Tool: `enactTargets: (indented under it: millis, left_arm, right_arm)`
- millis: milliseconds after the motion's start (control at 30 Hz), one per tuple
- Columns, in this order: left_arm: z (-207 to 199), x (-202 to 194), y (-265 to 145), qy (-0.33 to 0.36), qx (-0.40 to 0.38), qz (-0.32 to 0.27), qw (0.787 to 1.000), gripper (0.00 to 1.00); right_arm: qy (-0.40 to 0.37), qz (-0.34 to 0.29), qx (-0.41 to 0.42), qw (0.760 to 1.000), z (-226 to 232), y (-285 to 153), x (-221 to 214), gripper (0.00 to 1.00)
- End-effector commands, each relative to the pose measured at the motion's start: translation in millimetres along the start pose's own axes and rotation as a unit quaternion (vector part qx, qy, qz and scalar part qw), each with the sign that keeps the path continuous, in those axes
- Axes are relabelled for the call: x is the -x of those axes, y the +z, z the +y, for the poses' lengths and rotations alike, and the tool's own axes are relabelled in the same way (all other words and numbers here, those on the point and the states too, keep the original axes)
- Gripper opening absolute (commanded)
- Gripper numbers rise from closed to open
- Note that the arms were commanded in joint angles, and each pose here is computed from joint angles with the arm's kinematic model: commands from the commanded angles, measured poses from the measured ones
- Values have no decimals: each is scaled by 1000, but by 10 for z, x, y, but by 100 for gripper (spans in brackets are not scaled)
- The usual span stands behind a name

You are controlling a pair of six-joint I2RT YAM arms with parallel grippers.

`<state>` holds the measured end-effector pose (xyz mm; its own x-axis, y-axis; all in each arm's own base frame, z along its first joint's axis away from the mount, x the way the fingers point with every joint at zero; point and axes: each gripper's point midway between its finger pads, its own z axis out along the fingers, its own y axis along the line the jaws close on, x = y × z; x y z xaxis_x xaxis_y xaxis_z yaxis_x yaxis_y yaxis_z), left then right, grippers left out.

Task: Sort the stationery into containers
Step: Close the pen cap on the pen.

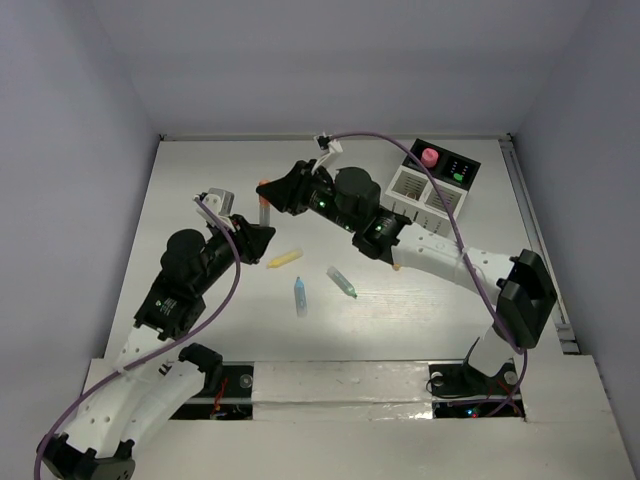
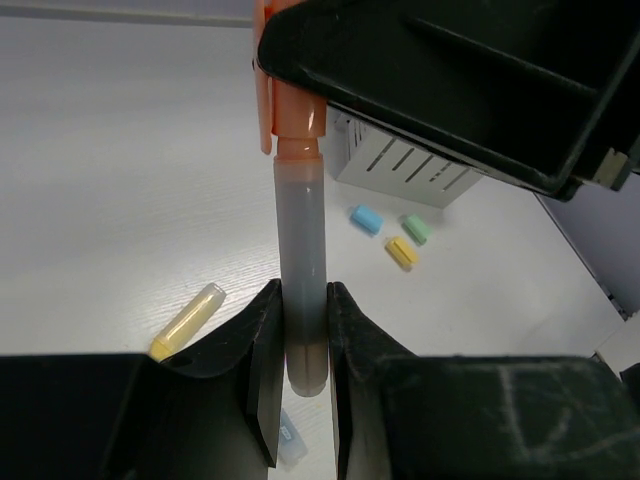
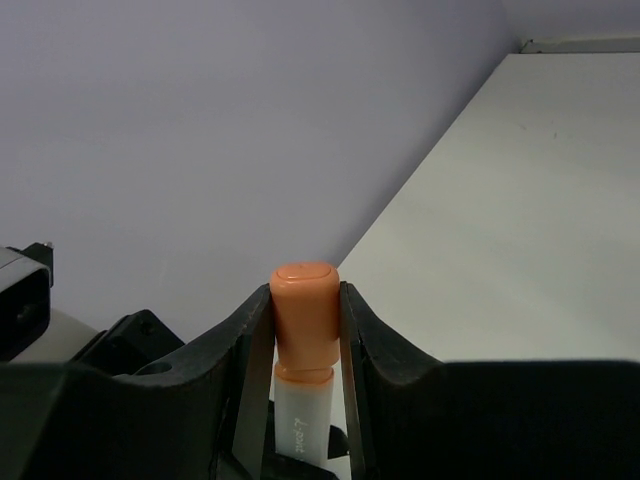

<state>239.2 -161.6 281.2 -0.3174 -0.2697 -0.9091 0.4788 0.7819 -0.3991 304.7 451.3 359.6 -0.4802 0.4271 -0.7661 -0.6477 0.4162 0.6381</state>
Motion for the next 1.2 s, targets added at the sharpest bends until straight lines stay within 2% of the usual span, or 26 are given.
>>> enactTargets:
  millis: [0, 267, 433, 700, 867, 1167]
  left_arm:
    - [-12, 226, -25, 6, 6, -45, 999, 0]
    - [43, 324, -31, 2, 26, -64, 998, 0]
    - [-25, 392, -39, 0, 10, -78, 997, 0]
    - [-133, 449, 10, 3, -13, -70, 997, 0]
    - [-90, 546, 53, 7, 5, -77, 997, 0]
    - [-39, 686, 116, 17, 31, -93, 995, 0]
  right_arm:
    - [2, -33, 24, 999, 215, -56, 121, 0]
    - [-3, -28, 12, 1000, 328, -83, -142, 0]
    - [-11, -13, -10, 1000, 187, -116, -313, 0]
    - [-34, 38, -50, 997, -20, -192, -591, 0]
    - [-57, 82, -91, 991, -168, -231, -757, 0]
    - [-77, 100, -118, 985, -174, -298, -771, 0]
